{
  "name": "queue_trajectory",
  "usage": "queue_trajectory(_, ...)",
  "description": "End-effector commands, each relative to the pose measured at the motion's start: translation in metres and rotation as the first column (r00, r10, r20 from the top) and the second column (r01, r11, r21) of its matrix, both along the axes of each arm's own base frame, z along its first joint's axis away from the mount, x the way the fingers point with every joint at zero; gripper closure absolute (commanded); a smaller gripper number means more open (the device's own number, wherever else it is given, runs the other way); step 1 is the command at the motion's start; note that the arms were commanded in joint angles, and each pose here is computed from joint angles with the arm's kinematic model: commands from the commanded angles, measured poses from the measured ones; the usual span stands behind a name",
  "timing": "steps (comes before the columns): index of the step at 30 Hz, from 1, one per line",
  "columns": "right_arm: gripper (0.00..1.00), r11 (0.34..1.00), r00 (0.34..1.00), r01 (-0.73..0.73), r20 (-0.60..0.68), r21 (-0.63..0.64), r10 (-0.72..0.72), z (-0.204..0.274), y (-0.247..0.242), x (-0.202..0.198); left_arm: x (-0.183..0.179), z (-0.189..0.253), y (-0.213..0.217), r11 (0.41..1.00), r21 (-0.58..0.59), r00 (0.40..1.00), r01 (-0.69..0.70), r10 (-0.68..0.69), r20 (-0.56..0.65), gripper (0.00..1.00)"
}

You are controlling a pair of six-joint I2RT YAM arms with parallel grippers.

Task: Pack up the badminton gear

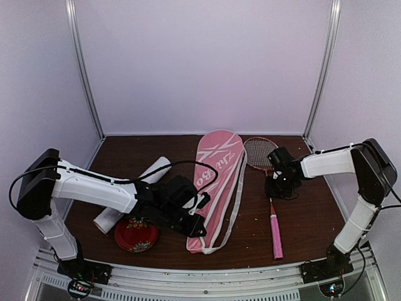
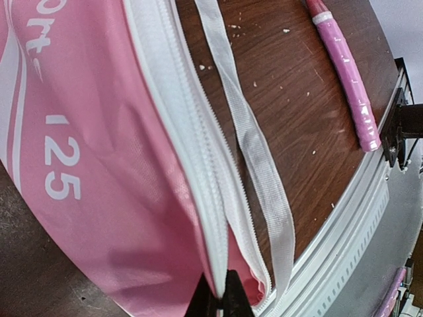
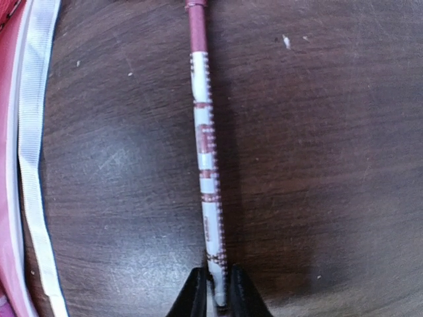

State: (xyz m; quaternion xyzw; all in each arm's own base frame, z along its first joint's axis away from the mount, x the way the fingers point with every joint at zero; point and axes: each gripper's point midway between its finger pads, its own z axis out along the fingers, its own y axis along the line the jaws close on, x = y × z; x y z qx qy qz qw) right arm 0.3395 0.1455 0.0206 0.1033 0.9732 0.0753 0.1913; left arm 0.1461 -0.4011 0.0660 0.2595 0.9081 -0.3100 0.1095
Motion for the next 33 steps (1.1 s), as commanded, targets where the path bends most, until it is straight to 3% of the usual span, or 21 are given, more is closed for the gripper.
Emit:
queue_trajectory(1,0.97,1.000,1.000,0.019,-0.020,-0.012,-0.019,-0.010,-0.005,-0.002,0.009,0.012,-0.009,0.998,-0.069,0.999,0.002,0.000,0.033,1.00)
queue_trajectory(8,1.00,0.995,0.999,-0.024,0.032,0.098,0.021,0.028,0.005,-0.019,0.009,0.013,-0.010,0.997,-0.072,1.000,0.002,0.000,0.031,1.00)
queue_trajectory(16,1.00,0.986,0.993,-0.087,0.087,0.140,0.075,0.068,0.005,-0.070,0.011,0.014,-0.010,0.997,-0.078,0.999,-0.011,0.014,0.032,1.00)
queue_trajectory(33,1.00,0.980,0.984,-0.175,-0.013,0.093,0.177,0.050,0.007,-0.178,0.016,0.049,-0.009,0.990,-0.138,0.996,-0.036,0.046,0.070,1.00)
